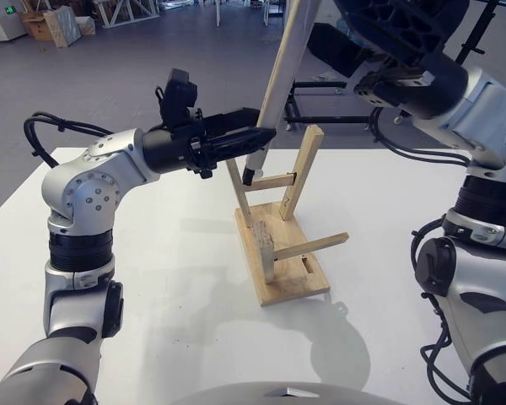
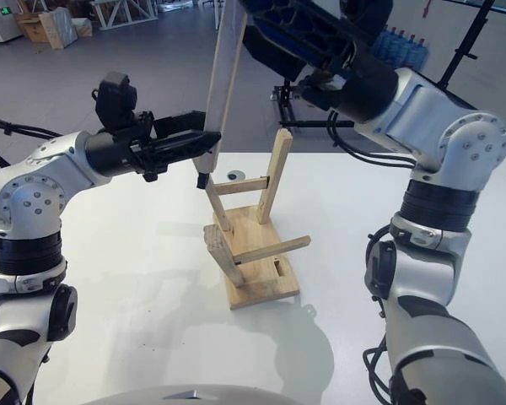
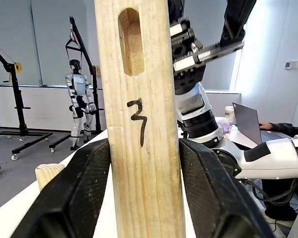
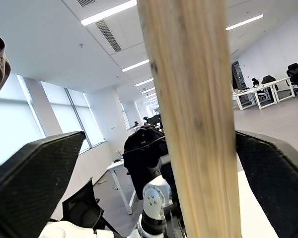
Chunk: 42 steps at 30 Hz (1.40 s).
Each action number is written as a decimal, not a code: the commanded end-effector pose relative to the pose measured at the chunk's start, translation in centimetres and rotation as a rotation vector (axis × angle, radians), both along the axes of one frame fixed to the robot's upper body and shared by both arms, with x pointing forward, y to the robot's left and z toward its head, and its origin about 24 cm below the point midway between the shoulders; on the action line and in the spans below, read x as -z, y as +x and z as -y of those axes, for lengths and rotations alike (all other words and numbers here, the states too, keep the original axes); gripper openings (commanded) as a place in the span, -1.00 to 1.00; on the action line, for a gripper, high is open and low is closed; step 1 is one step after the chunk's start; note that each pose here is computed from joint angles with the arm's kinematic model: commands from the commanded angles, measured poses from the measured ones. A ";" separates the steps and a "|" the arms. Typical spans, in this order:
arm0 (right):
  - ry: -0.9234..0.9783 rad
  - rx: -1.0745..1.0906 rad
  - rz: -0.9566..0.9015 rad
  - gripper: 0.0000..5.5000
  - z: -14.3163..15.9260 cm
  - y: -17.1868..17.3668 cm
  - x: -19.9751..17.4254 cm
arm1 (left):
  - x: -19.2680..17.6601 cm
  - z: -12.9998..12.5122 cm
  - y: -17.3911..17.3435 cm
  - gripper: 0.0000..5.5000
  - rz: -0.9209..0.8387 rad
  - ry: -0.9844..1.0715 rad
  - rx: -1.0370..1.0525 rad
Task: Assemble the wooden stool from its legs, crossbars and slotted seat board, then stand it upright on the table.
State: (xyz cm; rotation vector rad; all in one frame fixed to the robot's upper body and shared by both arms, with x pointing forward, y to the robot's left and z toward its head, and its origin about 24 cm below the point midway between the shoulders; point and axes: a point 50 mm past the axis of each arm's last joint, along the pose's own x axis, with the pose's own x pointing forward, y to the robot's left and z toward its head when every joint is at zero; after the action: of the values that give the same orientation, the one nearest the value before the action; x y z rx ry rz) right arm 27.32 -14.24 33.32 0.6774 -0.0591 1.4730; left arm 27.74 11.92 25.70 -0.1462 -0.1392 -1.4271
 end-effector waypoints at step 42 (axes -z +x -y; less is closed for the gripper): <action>-0.005 0.078 -0.053 -0.12 -1.0 0.3 1.8 | -0.1 0.8 -0.7 -0.23 0.033 0.027 0.032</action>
State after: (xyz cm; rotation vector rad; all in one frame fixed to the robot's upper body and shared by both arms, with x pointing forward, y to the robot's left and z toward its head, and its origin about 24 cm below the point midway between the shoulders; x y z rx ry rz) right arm 27.62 -13.02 31.74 0.7114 -0.0466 1.3975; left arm 27.01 11.01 25.53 -0.1277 -0.1335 -1.4688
